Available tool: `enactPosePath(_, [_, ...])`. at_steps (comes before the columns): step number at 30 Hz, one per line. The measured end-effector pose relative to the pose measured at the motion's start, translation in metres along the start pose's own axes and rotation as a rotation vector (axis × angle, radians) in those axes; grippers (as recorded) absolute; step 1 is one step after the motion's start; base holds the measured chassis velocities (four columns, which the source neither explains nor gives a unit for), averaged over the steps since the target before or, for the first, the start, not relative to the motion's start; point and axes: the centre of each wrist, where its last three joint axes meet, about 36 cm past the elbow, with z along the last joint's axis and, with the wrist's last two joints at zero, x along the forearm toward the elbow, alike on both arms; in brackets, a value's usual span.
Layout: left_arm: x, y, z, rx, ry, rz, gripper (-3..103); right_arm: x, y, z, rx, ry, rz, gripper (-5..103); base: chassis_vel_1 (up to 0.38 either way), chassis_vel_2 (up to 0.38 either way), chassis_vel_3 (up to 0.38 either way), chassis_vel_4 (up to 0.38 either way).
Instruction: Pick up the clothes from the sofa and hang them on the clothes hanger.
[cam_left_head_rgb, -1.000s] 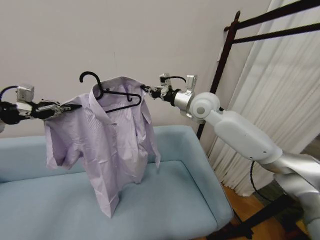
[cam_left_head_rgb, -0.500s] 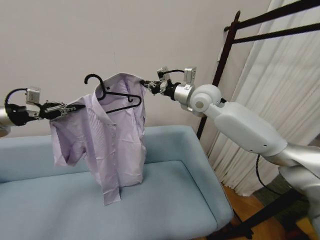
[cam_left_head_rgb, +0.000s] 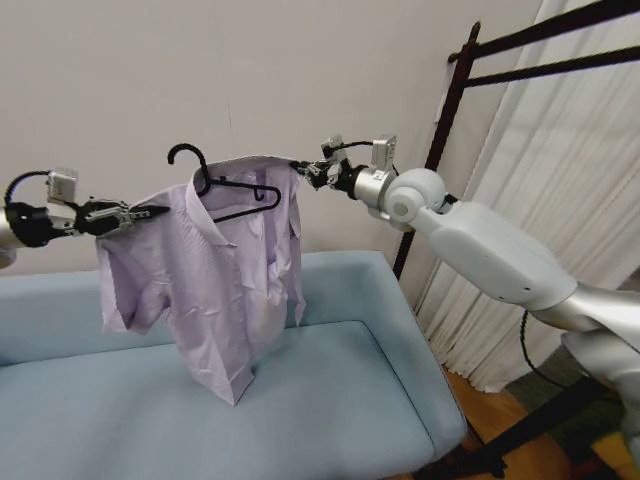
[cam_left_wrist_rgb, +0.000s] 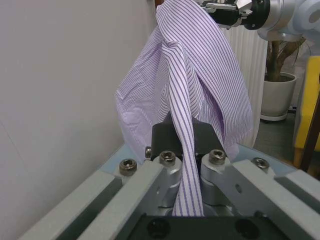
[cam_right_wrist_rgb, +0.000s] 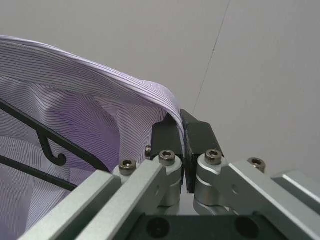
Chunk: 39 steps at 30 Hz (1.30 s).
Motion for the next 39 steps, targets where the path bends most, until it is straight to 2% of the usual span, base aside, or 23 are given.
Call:
enactPosePath(9, [-0.003, -0.007, 0.004, 0.007, 0.002, -0.069, 2, 0.002, 0.003, -0.008, 0.05, 0.016, 0.004, 1, 0.0, 0.0, 0.0, 0.0])
enactPosePath(15, [-0.007, -0.013, 0.004, -0.017, 0.03, -0.109, 2, -0.003, 0.006, -0.014, 0.071, 0.016, 0.012, 1, 0.0, 0.0, 0.0, 0.0])
enactPosePath(20, [-0.014, -0.019, 0.004, -0.034, 0.046, -0.149, 2, -0.009, 0.018, -0.026, 0.085, 0.008, 0.001, 1, 0.0, 0.0, 0.0, 0.0])
enactPosePath(26, [-0.022, -0.027, 0.005, -0.041, 0.044, -0.195, 2, -0.009, 0.044, -0.046, 0.108, 0.02, -0.054, 1, 0.0, 0.0, 0.0, 0.0])
enactPosePath(30, [-0.029, -0.037, 0.007, -0.037, 0.016, -0.206, 2, -0.018, 0.069, -0.053, 0.07, 0.028, -0.109, 1, 0.0, 0.0, 0.0, 0.0])
enactPosePath(32, [-0.03, -0.039, 0.007, -0.034, 0.008, -0.21, 2, -0.019, 0.071, -0.054, 0.066, 0.029, -0.115, 1, 0.0, 0.0, 0.0, 0.0])
enactPosePath(35, [-0.031, -0.045, 0.012, -0.02, -0.046, -0.226, 2, -0.028, 0.086, -0.06, 0.029, 0.026, -0.158, 1, 0.0, 0.0, 0.0, 0.0])
enactPosePath(39, [-0.029, -0.049, 0.018, 0.0, -0.087, -0.238, 2, -0.033, 0.094, -0.064, -0.01, 0.021, -0.183, 1, 0.0, 0.0, 0.0, 0.0])
